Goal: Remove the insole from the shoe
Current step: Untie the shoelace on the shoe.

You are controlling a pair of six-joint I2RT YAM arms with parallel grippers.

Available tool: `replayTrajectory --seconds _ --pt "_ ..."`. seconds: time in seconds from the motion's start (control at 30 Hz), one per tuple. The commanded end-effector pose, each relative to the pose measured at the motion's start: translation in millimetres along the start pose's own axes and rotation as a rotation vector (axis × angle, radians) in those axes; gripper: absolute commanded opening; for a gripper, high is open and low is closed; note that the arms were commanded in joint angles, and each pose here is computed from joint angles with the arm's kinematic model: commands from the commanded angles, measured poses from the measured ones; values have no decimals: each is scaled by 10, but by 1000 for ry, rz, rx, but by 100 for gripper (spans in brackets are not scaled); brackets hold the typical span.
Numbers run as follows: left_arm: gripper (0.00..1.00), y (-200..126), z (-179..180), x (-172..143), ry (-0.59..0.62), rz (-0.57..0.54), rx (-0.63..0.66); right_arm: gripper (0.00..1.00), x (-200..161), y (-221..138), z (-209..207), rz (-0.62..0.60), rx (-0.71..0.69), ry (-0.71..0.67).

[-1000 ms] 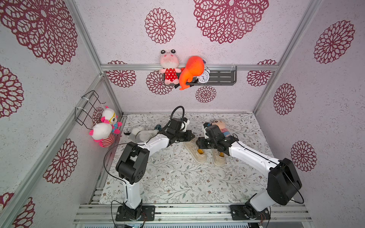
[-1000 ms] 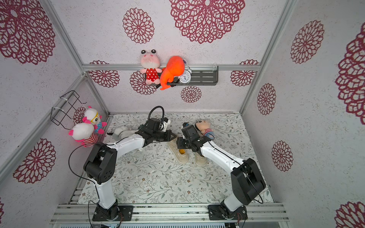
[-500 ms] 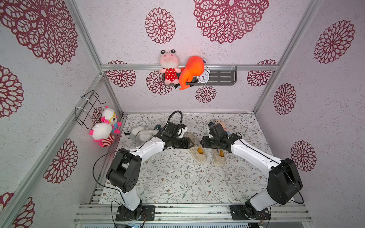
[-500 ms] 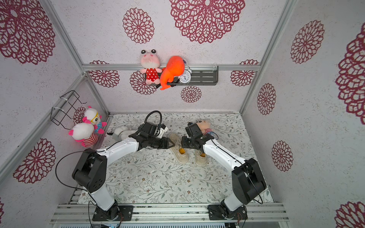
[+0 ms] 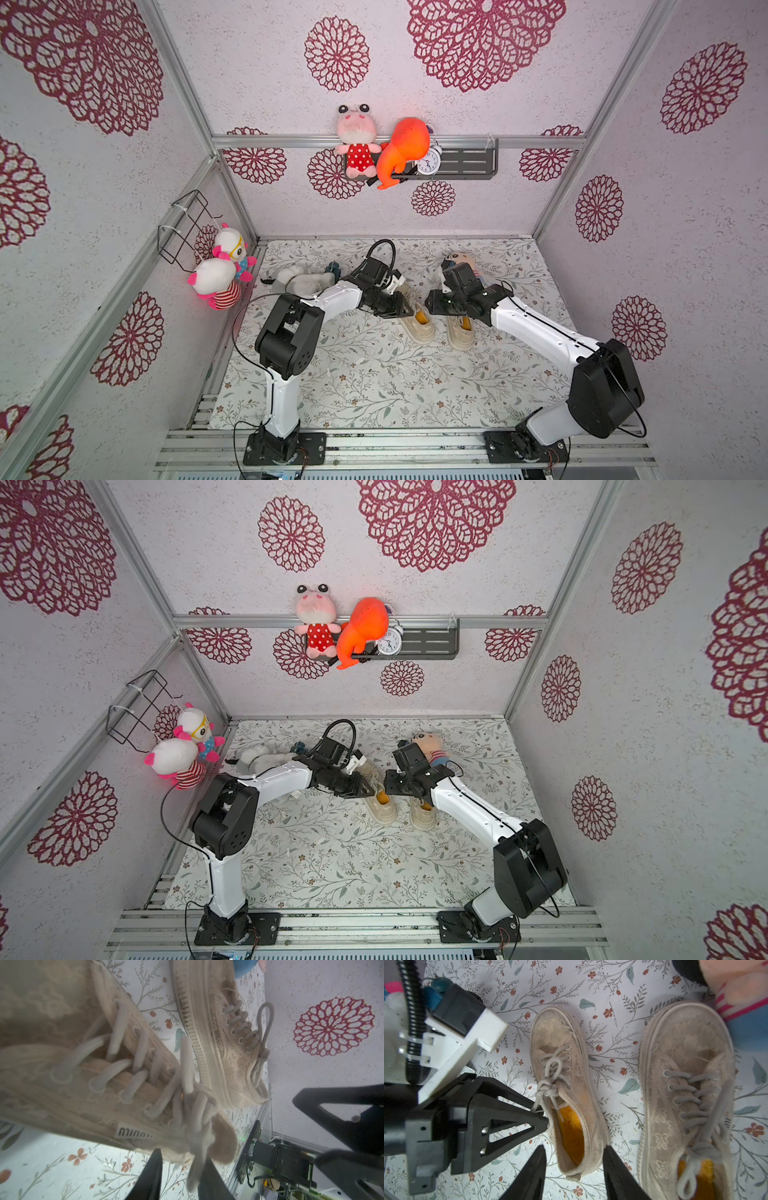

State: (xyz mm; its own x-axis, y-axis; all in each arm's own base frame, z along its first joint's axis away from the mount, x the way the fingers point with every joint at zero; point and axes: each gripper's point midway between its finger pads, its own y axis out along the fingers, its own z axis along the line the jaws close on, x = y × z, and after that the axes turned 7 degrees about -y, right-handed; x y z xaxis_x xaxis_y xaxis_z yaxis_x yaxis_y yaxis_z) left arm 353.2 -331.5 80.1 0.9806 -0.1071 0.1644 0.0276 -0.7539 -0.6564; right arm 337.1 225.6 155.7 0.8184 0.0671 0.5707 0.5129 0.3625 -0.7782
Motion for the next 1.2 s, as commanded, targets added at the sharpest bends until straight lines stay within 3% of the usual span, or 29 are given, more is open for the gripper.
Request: replayTrajectory --seconds 0.0,0.1,0.17,0.4,0.63,0.73,0.97,1.17 --pt "20 10 -158 34 29 8 -60 46 78 -141 11 -45 3 5" --pt "5 -24 -208 52 16 7 -94 45 67 -133 19 -42 9 -1" --pt "0 -85 -279 77 19 -7 -133 44 74 -123 39 -46 20 -15" --pt "0 -465 -371 287 -72 -71 -219 47 187 -90 140 -180 81 -137" --pt "0 -552 -490 467 -170 -78 -333 48 129 4 302 -268 141 -394" --pt "0 -453 -423 504 -219 -70 -355 48 113 53 365 -270 152 -440" --pt "0 -408 -367 573 -286 -74 -359 51 94 128 497 -288 183 -449" --pt "0 -379 -302 581 -319 -73 -344 47 59 213 479 -258 195 -317"
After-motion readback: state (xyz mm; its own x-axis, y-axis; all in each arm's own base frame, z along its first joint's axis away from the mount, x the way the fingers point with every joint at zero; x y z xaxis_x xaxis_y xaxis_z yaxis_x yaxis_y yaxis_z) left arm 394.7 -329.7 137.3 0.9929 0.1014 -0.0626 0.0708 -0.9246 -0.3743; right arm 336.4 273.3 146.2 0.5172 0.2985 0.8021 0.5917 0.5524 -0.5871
